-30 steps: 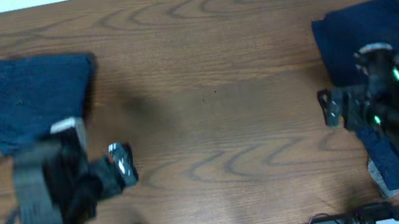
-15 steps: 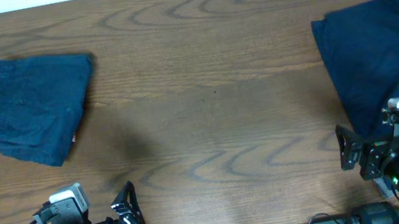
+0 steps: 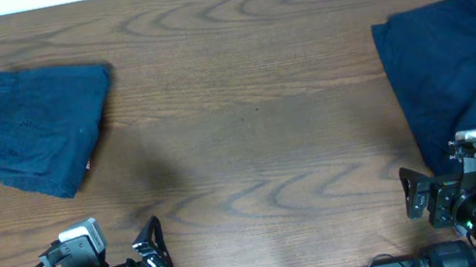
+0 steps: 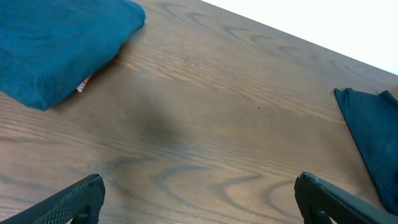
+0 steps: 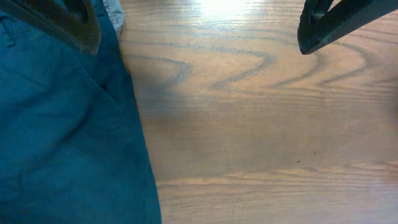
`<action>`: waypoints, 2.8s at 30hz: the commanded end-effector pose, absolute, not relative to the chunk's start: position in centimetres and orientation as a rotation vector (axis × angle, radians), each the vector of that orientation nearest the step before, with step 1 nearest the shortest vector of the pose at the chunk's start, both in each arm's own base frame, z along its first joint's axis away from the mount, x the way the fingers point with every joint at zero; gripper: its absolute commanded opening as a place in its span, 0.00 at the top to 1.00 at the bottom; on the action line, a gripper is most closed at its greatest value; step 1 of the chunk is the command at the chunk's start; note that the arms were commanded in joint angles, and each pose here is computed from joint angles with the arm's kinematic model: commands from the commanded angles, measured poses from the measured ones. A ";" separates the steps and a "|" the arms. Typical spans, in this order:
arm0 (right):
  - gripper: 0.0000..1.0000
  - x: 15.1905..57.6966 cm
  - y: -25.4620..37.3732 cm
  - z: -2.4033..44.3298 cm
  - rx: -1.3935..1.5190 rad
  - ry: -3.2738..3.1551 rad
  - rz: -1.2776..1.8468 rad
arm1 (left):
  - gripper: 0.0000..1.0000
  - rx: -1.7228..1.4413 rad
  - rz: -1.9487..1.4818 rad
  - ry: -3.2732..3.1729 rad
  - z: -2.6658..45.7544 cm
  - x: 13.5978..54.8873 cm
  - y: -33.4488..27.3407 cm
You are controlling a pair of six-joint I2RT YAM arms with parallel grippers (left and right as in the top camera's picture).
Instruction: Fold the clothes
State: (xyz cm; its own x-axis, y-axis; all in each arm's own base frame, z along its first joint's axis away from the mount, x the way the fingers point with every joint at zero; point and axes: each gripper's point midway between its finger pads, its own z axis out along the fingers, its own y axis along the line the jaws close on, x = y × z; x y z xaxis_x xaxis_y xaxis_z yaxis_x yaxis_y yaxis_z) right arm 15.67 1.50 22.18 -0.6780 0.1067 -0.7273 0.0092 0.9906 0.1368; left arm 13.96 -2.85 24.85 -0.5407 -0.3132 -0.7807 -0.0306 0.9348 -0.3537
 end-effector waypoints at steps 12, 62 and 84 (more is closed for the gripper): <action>0.01 17.4 1.7 24.7 -0.049 1.842 0.104 | 0.02 -0.257 -0.352 2.118 24.7 14.0 -2.5; 0.01 24.5 2.0 15.9 -0.258 1.616 -0.070 | 0.02 -0.257 -0.352 2.118 24.7 14.0 -2.5; 0.01 24.5 2.0 15.9 -0.258 1.616 -0.070 | 0.02 -0.351 -0.176 1.983 17.4 17.0 0.5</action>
State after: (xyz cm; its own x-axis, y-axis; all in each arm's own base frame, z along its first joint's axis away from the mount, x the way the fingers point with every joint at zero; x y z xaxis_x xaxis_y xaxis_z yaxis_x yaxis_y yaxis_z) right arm 24.56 1.97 15.91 -0.0435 -0.1950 -0.9798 -0.1218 0.9745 -0.1886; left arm 16.07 -0.05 18.84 -0.4120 -0.3268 -0.8506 -0.1411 0.9451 -0.2948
